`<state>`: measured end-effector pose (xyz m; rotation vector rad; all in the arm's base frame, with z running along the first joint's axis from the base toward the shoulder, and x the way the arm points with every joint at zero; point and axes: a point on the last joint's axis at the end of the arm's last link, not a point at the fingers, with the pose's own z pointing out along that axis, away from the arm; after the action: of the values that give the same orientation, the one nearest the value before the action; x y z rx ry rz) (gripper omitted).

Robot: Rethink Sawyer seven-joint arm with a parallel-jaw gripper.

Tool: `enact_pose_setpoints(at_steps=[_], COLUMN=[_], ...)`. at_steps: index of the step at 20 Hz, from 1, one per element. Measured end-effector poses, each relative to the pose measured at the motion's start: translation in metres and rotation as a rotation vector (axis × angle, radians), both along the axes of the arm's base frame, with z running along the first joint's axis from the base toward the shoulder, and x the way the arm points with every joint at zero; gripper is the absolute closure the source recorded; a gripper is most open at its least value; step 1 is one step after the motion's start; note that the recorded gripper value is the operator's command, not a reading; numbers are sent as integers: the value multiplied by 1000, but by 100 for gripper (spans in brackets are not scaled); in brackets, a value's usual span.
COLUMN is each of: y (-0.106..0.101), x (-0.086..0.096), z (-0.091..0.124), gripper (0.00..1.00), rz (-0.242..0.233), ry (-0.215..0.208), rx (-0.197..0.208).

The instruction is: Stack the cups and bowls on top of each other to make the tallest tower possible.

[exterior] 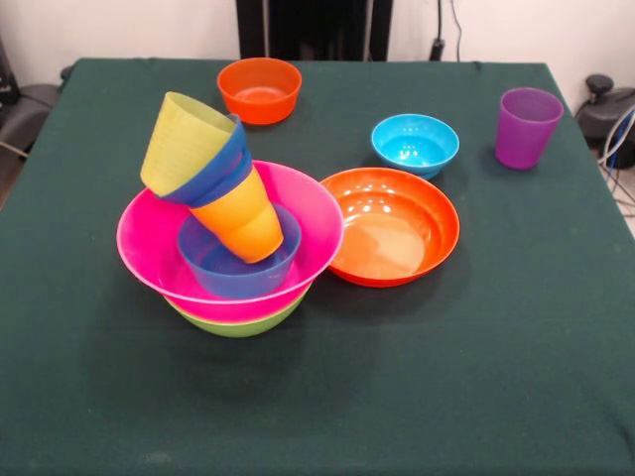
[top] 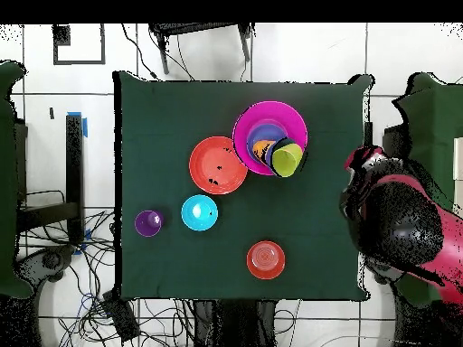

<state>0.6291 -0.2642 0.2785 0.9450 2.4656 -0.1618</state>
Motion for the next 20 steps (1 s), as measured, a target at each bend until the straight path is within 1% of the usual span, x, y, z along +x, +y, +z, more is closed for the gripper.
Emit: enact_pose_setpoints(at_steps=[1,5,6,10,15,20], y=[-1,6,12,22,31,39], x=[0,6,10,16,21,23], z=[2,3,3,2,-2,-13], gripper=[0,0,0,0,0,0], rz=[0,16,28,54,81,111], ry=[-3,-10,-14,-16,-15,-3], rx=[-1,5,9,12,16,13])
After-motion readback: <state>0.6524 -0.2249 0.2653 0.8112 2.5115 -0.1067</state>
